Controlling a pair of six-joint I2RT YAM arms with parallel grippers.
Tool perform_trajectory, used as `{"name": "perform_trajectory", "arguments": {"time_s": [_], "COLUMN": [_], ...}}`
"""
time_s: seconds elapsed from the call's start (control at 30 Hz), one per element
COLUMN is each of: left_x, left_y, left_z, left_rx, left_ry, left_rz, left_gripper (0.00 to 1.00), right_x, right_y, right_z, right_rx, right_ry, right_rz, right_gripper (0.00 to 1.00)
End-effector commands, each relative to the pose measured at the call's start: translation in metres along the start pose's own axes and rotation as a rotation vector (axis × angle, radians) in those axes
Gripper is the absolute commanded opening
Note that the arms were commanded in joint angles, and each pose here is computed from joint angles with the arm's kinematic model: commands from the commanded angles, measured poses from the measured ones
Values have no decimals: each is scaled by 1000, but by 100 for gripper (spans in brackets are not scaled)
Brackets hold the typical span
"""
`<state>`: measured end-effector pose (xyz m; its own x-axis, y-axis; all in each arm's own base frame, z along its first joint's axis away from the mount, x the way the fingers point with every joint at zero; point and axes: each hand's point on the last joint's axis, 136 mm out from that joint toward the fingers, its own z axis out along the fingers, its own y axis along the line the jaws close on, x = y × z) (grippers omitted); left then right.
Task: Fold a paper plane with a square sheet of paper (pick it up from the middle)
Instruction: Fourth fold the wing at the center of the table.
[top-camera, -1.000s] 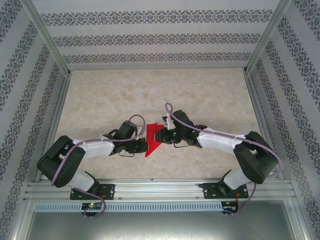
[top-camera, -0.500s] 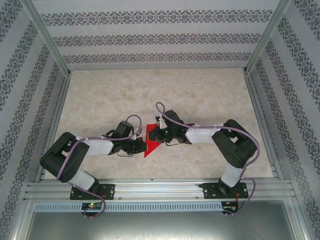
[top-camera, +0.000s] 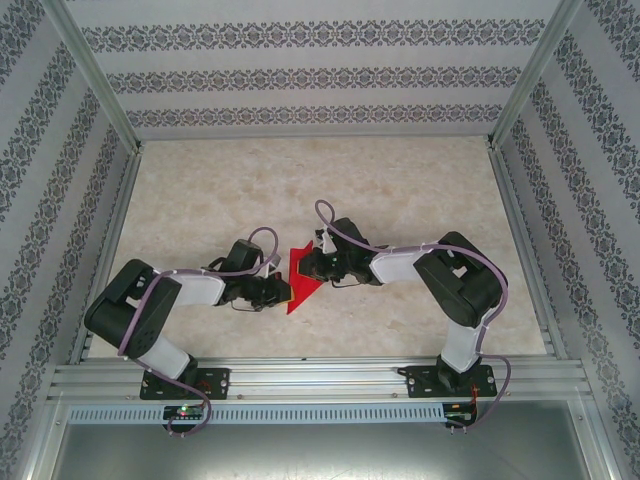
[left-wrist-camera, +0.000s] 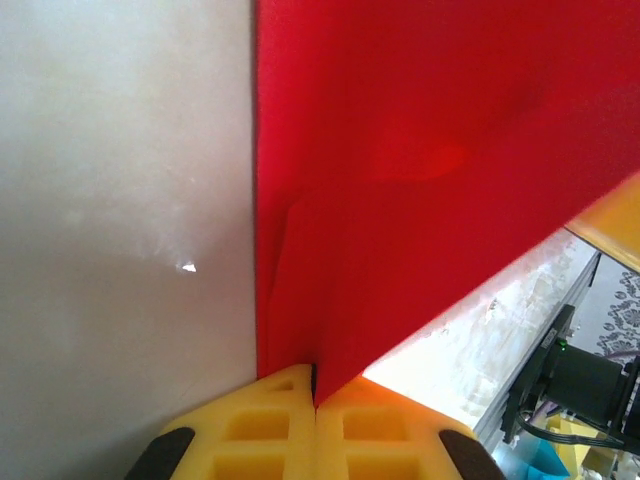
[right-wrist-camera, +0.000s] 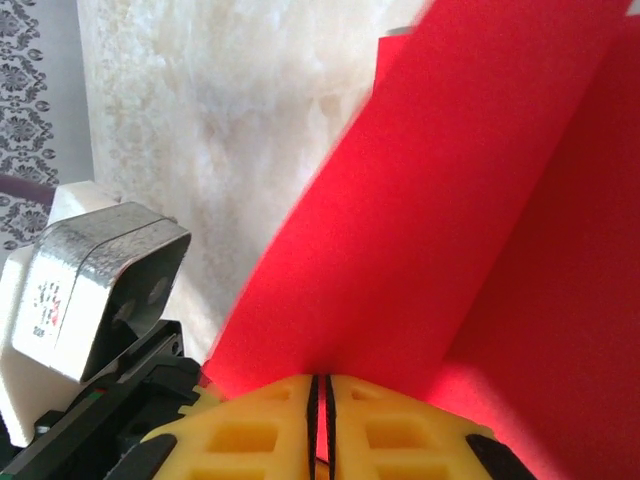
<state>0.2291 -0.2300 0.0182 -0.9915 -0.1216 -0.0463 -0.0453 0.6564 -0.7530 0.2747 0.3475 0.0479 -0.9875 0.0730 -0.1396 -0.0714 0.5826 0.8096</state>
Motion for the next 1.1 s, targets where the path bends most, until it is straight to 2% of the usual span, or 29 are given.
{"name": "perform_trajectory", "arguments": {"time_s": [0.0, 0.33, 0.47, 0.63, 0.73, 0.93, 1.07], "left_x": [1, -1, -3, -4, -4, -3, -1], "left_y": [4, 5, 5, 6, 6, 7, 8], "left_z": [0, -1, -3, 0, 1, 0, -1], "left_rx": [-6, 4, -3, -2, -1, -7, -10], "left_ry": [35, 45, 35, 49, 58, 61, 66], "left_rz": [-19, -46, -37, -49, -58, -60, -53], "left_gripper": [3, 3, 3, 3, 3, 4, 8], "right_x": [1, -6, -4, 3, 5, -5, -7], "right_y": [24, 14, 9, 34, 33, 3, -6], "right_z": [-2, 8, -2, -6, 1, 12, 18], "right_rx": [-87, -68, -52, -115, -108, -30, -20], "right_ry": [20, 18, -11, 24, 43, 9, 21], "right_rz": [-35, 4, 9, -51, -53, 18, 27], "right_gripper": [15, 17, 21, 20, 20, 18, 17]}}
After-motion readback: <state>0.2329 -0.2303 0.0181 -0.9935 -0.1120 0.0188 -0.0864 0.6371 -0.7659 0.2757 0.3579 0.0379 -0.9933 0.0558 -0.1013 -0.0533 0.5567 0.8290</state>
